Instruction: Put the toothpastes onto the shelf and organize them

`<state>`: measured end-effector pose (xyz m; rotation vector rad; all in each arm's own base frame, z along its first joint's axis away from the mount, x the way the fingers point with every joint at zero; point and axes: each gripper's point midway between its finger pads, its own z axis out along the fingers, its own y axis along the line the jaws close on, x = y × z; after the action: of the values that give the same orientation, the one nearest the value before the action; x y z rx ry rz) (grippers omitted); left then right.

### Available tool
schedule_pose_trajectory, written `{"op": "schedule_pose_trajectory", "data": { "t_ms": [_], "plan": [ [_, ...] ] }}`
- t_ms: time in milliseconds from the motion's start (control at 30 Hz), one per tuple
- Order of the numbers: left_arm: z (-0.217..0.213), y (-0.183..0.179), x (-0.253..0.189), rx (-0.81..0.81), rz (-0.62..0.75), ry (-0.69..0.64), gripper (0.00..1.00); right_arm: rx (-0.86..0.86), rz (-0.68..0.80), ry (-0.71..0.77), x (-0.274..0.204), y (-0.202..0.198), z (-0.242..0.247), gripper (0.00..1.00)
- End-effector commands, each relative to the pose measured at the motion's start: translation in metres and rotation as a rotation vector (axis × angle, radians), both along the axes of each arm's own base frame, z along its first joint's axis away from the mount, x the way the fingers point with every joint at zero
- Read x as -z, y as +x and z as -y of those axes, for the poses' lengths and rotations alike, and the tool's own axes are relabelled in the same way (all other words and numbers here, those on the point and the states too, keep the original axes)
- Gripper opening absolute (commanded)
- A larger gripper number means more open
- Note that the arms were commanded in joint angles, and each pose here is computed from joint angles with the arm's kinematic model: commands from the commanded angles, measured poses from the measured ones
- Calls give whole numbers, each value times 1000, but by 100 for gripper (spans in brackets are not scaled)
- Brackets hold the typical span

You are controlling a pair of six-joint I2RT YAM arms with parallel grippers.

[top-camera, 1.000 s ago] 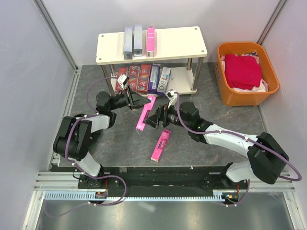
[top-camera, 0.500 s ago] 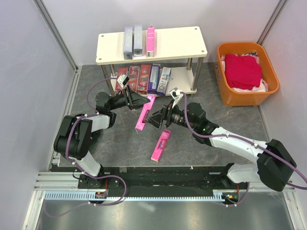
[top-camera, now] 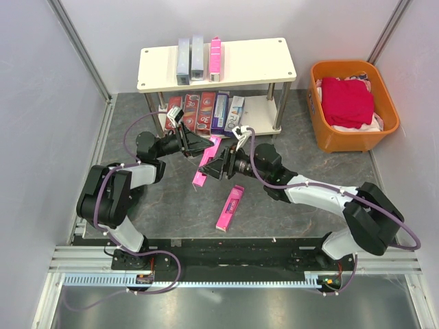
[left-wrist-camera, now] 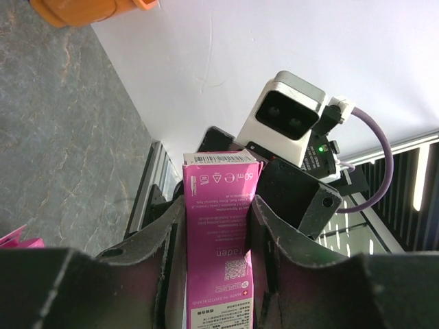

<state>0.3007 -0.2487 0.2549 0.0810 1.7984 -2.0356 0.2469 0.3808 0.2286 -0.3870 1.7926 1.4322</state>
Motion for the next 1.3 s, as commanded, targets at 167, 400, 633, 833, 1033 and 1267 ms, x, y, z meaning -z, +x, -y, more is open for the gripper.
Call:
{"op": "schedule_pose_trajectory", "data": {
  "t_ms": [167,400,633,833,1033,1267],
  "plan": [
    [-6,-31,-49,15,349,-92,32,-20,62,157,-54,2,-9,47],
    [-8,-33,-55,11,382,-85,51,30,83,105,-61,8,-2,34],
    [-12,-28,-56,-49,397,7,85,100,110,38,-76,23,12,32],
    [-21,-11,-48,-215,466,214,91,169,188,-19,-105,43,34,31],
    [-40,-3,-44,-366,480,390,93,250,310,-31,-165,68,59,31],
    [-40,-1,-29,-354,435,412,93,303,439,-67,-223,108,66,32]
  ]
}}
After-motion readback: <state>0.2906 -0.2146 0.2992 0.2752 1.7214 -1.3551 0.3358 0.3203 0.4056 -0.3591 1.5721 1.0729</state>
